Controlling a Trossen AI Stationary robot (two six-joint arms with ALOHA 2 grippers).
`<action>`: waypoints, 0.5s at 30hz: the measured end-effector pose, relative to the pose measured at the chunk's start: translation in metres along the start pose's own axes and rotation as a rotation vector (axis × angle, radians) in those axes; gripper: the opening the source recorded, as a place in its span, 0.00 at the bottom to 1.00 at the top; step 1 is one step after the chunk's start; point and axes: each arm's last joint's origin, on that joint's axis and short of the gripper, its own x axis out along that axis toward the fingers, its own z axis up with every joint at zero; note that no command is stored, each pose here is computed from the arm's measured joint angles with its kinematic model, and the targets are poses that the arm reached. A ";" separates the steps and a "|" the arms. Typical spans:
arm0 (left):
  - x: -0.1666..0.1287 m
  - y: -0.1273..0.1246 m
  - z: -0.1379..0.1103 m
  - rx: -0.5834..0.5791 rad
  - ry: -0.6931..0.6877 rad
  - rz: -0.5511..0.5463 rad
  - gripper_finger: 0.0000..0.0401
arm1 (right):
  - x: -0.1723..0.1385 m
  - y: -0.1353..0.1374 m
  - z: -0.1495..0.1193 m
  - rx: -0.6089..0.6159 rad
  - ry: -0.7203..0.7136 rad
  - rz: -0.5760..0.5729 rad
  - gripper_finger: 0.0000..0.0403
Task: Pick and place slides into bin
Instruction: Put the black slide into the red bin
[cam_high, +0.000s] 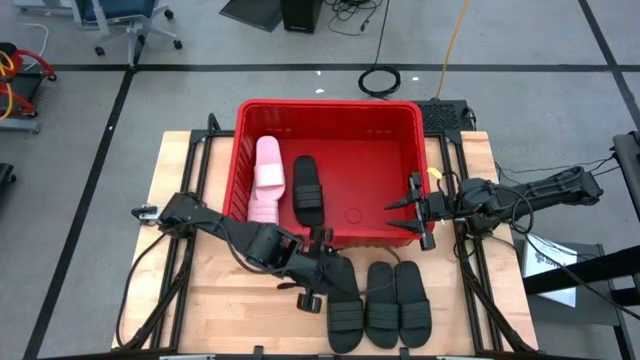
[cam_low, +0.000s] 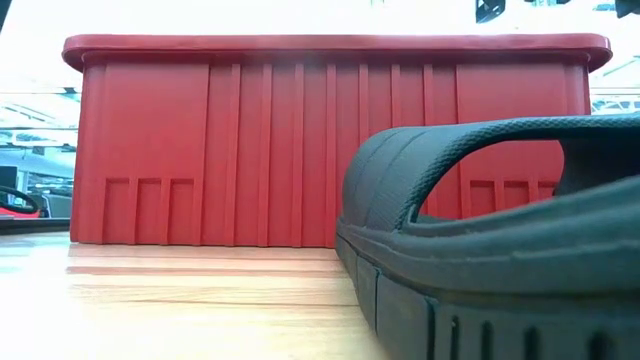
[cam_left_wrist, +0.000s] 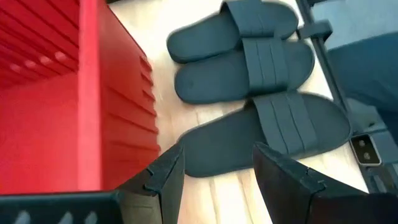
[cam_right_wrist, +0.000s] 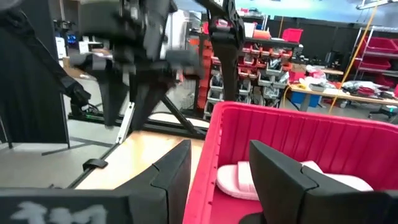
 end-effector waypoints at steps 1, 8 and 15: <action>0.006 -0.002 0.001 -0.004 0.001 0.000 0.46 | 0.000 0.000 0.000 0.000 0.002 0.002 0.37; 0.054 -0.019 -0.005 -0.008 0.083 0.003 0.46 | 0.001 0.001 0.000 0.010 -0.002 0.005 0.37; 0.086 -0.028 -0.013 -0.010 0.150 -0.013 0.46 | 0.001 0.001 0.001 0.019 -0.012 0.004 0.37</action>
